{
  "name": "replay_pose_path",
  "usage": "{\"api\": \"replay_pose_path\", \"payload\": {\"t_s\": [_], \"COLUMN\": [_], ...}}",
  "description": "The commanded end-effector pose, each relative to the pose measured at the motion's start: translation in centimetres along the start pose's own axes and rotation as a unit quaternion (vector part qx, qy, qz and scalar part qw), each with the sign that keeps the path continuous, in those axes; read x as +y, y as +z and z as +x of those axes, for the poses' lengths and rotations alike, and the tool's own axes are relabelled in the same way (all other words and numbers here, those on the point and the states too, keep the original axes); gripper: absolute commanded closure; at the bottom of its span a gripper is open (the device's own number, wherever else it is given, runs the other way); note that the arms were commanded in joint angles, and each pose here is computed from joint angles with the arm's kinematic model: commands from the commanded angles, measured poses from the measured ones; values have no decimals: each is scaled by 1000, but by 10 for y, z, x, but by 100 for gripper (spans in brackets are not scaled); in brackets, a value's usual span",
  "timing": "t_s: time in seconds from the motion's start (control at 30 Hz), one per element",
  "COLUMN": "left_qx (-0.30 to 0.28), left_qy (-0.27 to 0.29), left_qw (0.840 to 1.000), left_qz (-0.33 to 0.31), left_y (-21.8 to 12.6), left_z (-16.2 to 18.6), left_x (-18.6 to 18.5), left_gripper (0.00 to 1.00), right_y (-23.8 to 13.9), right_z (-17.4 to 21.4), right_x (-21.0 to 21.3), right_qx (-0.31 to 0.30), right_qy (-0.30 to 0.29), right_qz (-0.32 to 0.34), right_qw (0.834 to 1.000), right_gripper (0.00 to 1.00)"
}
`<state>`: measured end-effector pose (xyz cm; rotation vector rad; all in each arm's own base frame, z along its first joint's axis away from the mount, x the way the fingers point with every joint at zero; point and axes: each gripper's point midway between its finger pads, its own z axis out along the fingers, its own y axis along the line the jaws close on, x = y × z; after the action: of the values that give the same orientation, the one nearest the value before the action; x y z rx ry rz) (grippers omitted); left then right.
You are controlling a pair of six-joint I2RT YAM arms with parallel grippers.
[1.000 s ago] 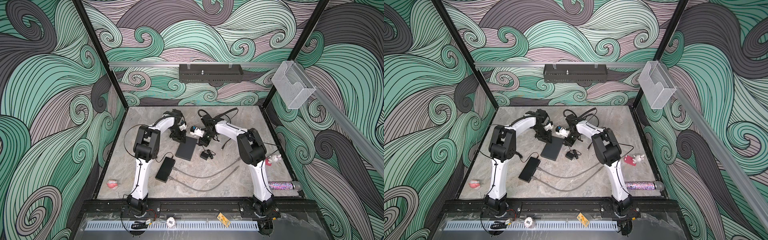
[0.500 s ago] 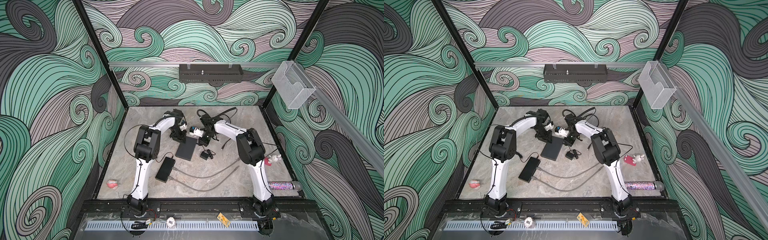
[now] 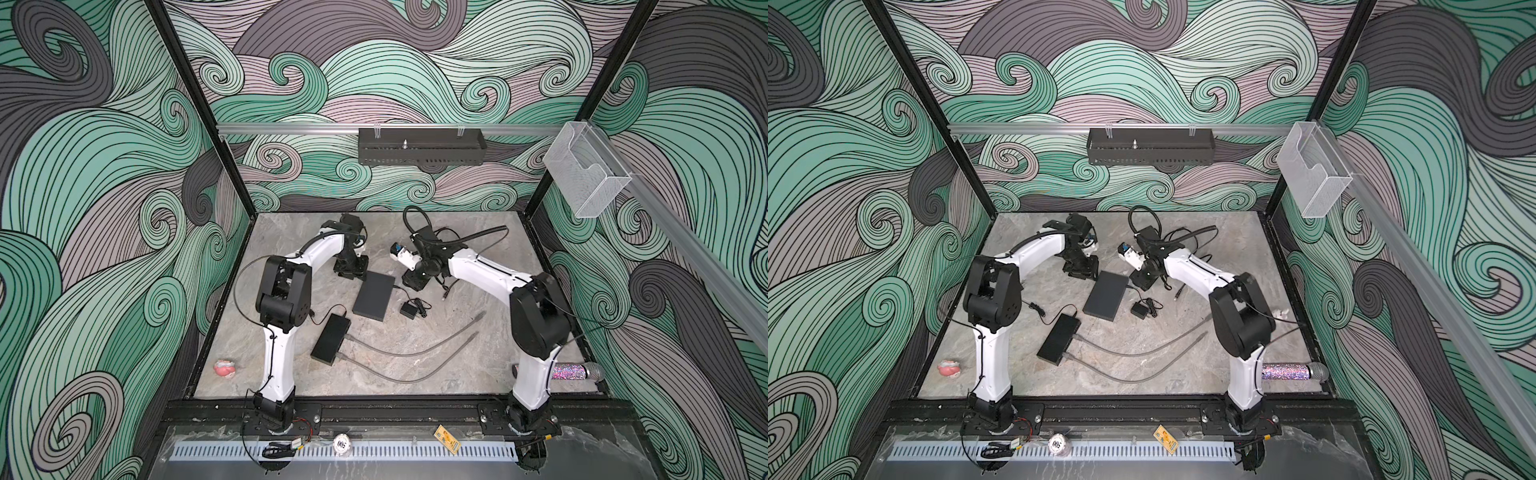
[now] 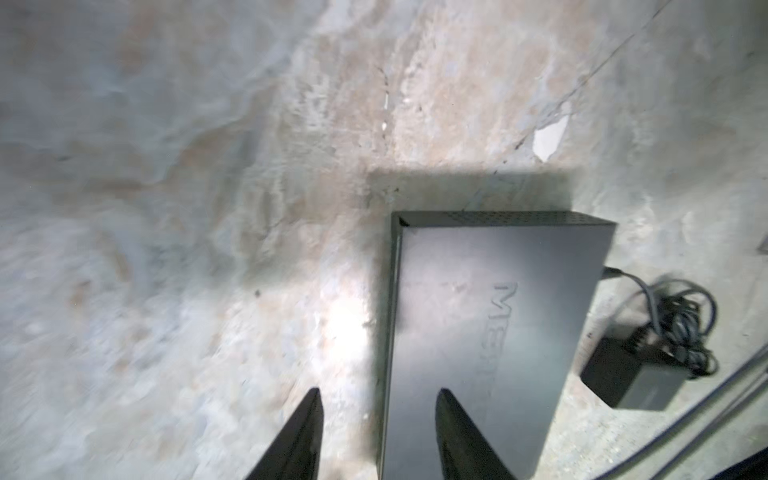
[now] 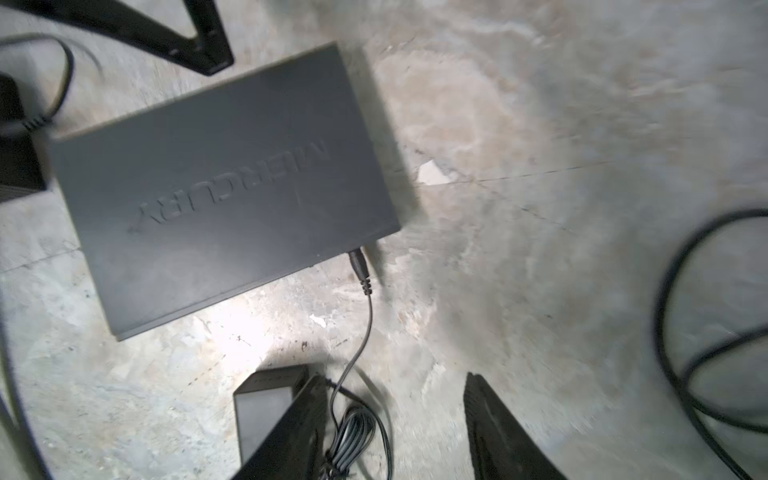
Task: Insert the plug into the switch port
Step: 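Open the right gripper and release the inserted barrel plug, then raise the left gripper off the switch box while the right gripper draws back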
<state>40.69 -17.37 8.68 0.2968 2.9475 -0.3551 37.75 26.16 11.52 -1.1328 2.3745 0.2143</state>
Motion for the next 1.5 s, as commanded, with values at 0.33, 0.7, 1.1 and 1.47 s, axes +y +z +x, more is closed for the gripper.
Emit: {"api": "replay_pose_path", "payload": {"t_s": [0.33, 0.7, 1.1, 1.47], "left_qx": [-168, -166, -158, -156], "left_qy": [-3, 1, -5, -6], "left_qw": [977, 975, 977, 978], "left_qz": [135, 150, 144, 140], "left_y": [-116, -118, -111, -109], "left_z": [-13, -11, -12, -13], "left_x": [-51, -57, -50, -46], "left_gripper": [52, 52, 52, 52], "right_y": [-22, 22, 39, 8], "right_z": [74, 86, 87, 57], "right_x": [84, 70, 73, 88], "right_qx": [117, 186, 197, 132], "right_qy": [68, -2, -48, -49], "right_qz": [-58, -21, -13, -40], "right_qw": [989, 982, 979, 989], "right_gripper": [32, 41, 45, 67]}}
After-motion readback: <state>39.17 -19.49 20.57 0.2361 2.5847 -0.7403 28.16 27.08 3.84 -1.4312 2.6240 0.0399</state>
